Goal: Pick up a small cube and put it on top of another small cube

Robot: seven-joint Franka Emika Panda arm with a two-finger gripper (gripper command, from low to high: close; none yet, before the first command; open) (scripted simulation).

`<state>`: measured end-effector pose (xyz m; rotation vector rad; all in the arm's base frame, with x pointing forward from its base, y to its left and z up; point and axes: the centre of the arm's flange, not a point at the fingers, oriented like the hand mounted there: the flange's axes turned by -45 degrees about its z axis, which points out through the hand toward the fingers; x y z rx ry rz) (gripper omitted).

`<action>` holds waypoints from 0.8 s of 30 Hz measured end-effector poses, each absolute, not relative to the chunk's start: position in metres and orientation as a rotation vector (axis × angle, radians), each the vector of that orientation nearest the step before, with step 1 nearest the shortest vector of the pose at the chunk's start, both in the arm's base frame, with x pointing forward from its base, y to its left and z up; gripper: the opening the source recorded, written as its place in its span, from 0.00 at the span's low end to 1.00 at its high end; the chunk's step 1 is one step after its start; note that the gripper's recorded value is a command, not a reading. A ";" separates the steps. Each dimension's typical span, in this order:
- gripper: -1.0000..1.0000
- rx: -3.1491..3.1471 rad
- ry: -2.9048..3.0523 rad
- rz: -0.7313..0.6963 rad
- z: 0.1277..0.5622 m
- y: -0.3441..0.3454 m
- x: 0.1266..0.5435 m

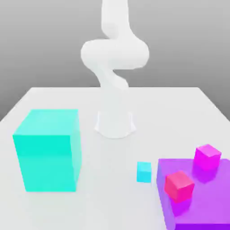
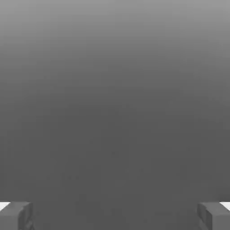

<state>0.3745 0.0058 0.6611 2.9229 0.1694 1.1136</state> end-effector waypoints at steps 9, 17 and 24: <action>0.50 2.865 0.981 0.654 0.447 0.053 0.420; 0.50 2.613 1.666 0.265 0.280 0.090 0.369; 0.50 2.344 2.093 0.014 0.187 0.096 0.304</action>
